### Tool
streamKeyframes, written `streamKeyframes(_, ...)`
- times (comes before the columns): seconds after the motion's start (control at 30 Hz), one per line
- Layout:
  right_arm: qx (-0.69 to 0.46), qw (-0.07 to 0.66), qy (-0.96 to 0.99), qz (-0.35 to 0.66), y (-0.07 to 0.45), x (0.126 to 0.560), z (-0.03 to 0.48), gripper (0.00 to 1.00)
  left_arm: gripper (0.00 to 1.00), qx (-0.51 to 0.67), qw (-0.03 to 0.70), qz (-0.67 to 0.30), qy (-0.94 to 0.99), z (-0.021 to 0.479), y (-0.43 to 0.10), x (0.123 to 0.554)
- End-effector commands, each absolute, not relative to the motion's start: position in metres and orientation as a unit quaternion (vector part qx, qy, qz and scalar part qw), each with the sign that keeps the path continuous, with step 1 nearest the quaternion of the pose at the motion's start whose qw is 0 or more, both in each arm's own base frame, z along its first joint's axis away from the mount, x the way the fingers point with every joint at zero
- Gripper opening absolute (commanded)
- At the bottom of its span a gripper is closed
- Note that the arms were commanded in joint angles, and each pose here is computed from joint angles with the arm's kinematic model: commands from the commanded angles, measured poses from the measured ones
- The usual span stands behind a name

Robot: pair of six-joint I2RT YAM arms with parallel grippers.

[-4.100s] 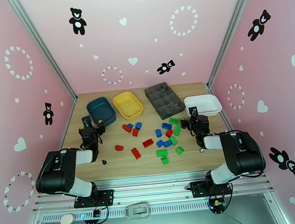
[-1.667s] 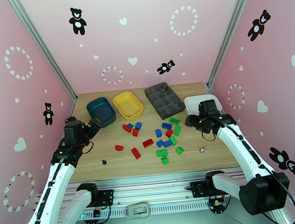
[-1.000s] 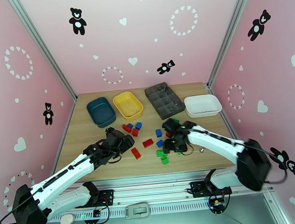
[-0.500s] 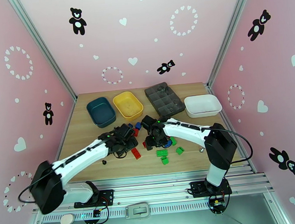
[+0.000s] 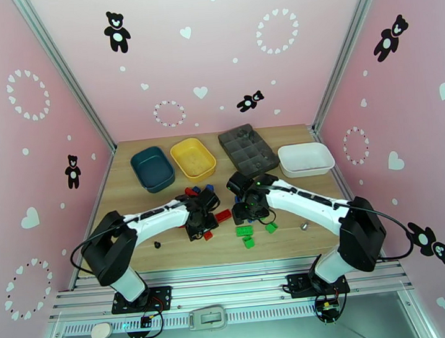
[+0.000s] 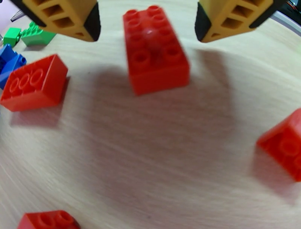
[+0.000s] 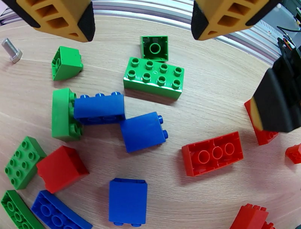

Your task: Sort the legos into containers by color

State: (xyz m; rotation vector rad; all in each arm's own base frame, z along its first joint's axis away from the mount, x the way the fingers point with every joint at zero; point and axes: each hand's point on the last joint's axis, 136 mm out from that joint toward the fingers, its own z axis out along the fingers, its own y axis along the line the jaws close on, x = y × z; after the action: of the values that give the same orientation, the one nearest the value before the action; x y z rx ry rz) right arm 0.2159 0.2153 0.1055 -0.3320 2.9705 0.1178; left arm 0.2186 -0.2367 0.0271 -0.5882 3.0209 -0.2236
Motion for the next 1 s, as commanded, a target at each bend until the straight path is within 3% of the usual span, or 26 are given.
streamKeyframes(0.0,-0.099,0.071,0.992,0.025,0.204,0.209,0.106,0.72,0.66,-0.18,0.019,-0.07,0.981,0.027,-0.241,0.218)
streamKeyframes(0.3,-0.092,0.091,0.991,0.02,0.201,0.216,0.113,0.72,0.49,-0.176,0.006,-0.052,0.983,0.018,-0.231,0.207)
streamKeyframes(0.53,-0.087,0.113,0.989,0.037,0.209,0.226,0.128,0.71,0.33,-0.164,0.031,-0.069,0.983,0.039,-0.232,0.214)
streamKeyframes(0.73,-0.066,0.147,0.986,0.042,0.217,0.245,0.156,0.69,0.29,-0.18,0.081,-0.111,0.974,0.087,-0.216,0.241)
streamKeyframes(0.97,-0.052,0.18,0.98,0.062,0.241,0.273,0.183,0.7,0.29,-0.235,0.148,-0.135,0.951,0.149,-0.15,0.29)
